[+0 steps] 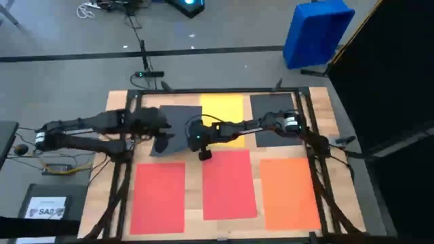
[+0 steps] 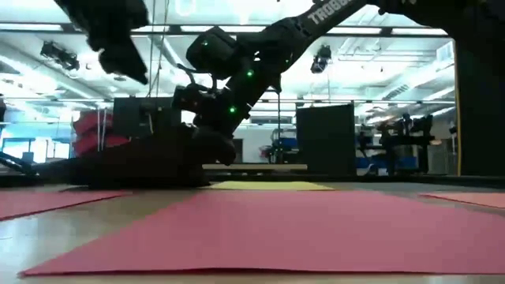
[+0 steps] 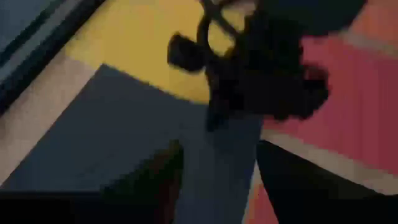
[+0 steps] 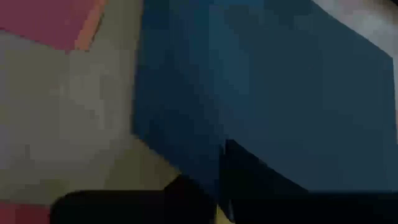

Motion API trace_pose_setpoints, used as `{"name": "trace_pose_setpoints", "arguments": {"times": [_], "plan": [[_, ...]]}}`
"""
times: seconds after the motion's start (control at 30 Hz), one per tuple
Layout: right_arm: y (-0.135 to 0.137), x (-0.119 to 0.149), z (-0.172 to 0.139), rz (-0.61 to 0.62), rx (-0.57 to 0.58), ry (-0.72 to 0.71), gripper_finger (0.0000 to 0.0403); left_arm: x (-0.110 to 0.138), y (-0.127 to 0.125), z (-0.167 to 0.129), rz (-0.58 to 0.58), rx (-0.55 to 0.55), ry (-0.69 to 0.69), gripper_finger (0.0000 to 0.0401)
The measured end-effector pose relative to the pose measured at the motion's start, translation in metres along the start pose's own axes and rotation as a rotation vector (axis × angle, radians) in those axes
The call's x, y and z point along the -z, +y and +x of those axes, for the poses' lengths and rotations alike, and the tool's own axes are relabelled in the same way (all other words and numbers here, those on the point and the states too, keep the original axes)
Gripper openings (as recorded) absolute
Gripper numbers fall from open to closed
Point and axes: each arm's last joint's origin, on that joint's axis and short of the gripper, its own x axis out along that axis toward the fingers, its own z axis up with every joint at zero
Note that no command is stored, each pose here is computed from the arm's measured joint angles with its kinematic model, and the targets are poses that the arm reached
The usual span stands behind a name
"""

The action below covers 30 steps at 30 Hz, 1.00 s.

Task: Organize paper
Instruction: Stack the black paper on top of the black paper

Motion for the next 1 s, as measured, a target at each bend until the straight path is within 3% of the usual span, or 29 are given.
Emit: {"name": "trace_pose_setpoints", "arguments": {"times": [0.1, 0.37, 1.0], "plan": [[0.001, 0.0, 0.0, 0.0, -0.02, -0.01, 0.0, 0.011, -0.017, 0.009, 0.081, -0.021, 0.071, 0.0183], [0.001, -0.001, 0.0, 0.0, -0.029, -0.016, 0.0, 0.036, -0.042, 0.025, 0.083, -0.033, 0.217, 0.018], [0.001, 0.0, 0.0, -0.002, -0.038, -0.013, 0.0, 0.093, -0.056, 0.065, 0.168, -0.168, 0.238, 0.018]]}}
